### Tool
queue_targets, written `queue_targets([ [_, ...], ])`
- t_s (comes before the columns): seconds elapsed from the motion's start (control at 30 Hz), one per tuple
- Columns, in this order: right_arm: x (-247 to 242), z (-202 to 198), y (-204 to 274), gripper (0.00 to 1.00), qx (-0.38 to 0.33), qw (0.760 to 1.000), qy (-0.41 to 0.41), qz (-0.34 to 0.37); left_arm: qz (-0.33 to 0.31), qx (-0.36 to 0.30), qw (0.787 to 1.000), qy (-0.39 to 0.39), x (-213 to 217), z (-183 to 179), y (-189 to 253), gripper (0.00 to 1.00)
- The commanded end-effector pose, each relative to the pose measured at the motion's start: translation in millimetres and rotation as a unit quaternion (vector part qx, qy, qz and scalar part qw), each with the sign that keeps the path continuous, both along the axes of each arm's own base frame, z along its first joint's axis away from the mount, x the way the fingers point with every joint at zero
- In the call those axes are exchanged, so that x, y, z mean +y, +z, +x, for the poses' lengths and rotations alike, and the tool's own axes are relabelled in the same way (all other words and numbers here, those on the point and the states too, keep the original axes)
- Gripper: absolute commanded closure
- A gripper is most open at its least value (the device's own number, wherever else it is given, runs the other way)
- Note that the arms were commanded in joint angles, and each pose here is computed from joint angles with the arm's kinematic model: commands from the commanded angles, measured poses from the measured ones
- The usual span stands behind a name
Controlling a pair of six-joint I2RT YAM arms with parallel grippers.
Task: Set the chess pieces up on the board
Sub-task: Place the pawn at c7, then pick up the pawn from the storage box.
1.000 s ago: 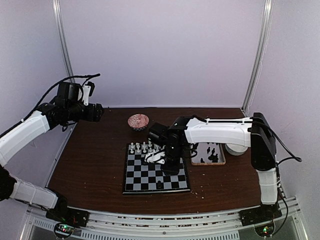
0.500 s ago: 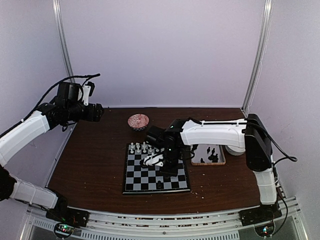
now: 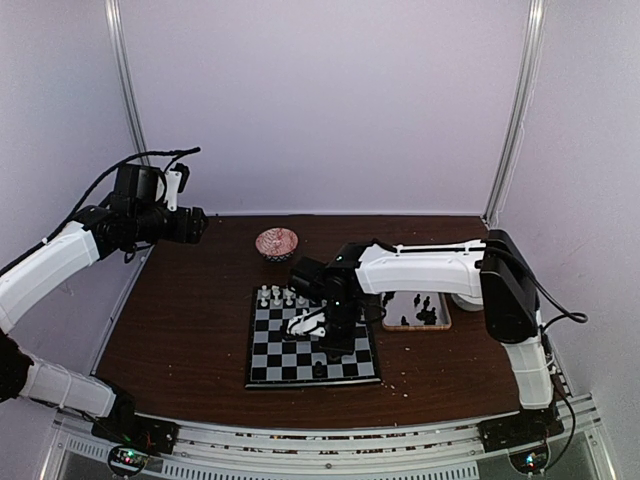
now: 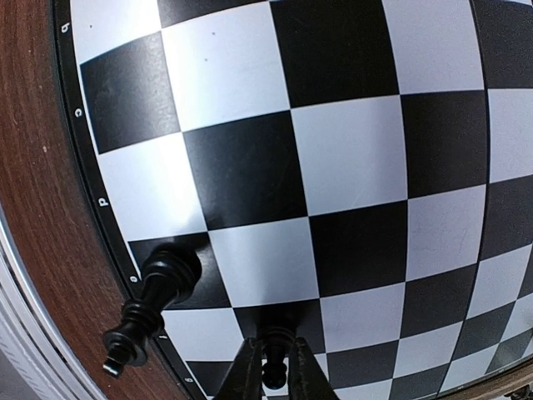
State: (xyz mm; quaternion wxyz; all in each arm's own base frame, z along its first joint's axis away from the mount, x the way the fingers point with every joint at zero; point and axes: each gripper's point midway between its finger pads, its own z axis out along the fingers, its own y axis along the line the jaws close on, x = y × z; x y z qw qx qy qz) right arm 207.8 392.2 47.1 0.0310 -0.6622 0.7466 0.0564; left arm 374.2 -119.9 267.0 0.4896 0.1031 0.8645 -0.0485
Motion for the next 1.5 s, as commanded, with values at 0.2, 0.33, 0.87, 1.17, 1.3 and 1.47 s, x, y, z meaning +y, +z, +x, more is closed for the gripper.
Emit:
queue_targets([
  [0.2,-5,-1,57,0.73,-0.023,0.999,0.01,0.044,-0.015,-0.022,1.0,-0.006,-1,2,20,0.19],
  [0.33,-19,10,91,0.72,-0.04,0.996,-0.009,0.079,-0.042,-0.018,0.996,-0.071,-26,-2,18,0.22],
  [0.87,-180,145,78,0.74,-0.101,0.963,-0.246,0.046,-0.054,0.007,0.893,-0.446,-196,-103,17,0.44],
  [1.17,-228,174,34,0.73,-0.09,0.948,-0.304,-0.002,-0.026,0.047,0.869,-0.492,-219,-115,-38,0.47],
  [1.3,-228,179,22,0.73,-0.075,0.948,-0.309,-0.006,-0.018,0.043,0.873,-0.486,-216,-113,-39,0.47],
  [1.47,-225,181,7,0.7,-0.055,0.949,-0.311,-0.015,-0.013,0.044,0.874,-0.484,-215,-112,-40,0.47],
])
